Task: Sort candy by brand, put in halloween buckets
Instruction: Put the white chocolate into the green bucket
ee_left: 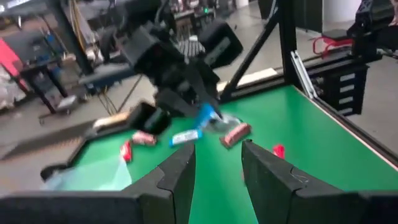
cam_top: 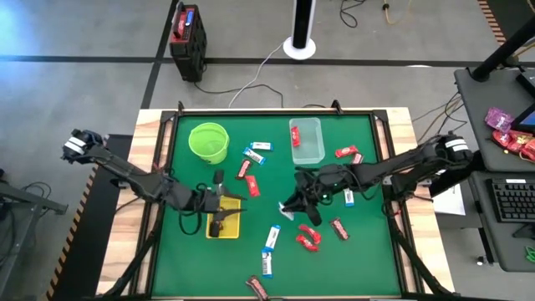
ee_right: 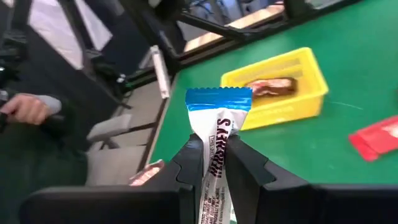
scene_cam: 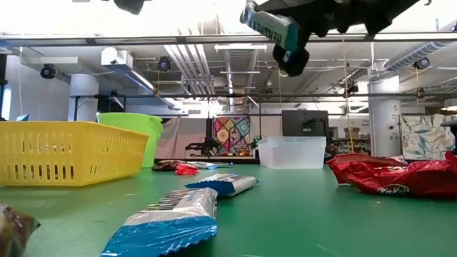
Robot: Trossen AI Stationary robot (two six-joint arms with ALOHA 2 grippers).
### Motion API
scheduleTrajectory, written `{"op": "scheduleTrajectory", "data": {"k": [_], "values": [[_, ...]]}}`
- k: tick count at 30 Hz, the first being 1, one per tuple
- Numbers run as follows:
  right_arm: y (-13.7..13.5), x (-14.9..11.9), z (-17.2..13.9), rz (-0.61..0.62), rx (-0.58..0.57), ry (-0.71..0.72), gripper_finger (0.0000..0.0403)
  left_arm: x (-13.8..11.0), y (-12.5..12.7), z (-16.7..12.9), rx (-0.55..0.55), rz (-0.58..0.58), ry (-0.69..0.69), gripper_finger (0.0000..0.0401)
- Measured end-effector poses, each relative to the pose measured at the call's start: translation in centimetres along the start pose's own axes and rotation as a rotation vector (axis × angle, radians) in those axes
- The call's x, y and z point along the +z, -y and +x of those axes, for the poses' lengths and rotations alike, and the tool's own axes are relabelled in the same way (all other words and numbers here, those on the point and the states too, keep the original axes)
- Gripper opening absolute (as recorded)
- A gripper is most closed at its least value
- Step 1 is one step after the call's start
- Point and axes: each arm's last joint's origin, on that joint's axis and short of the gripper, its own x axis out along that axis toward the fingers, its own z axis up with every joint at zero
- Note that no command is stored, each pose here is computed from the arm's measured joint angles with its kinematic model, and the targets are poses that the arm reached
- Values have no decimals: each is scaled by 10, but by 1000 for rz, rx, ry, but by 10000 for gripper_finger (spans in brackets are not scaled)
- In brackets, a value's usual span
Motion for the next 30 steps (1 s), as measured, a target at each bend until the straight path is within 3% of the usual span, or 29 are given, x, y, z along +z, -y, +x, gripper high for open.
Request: {"op": "scheduleTrajectory", "data": {"k": [7, 17, 30], "values": [[4, -4, 15, -14, 95, 26, 49, -5, -9, 31, -162, 3, -11, 116], [3, -2, 16, -29, 135, 48, 49, -10, -18, 80, -168, 63, -66, 116], [1, -2, 16, -37, 163, 44, 49, -5, -20, 92, -307, 54, 7, 107]]}}
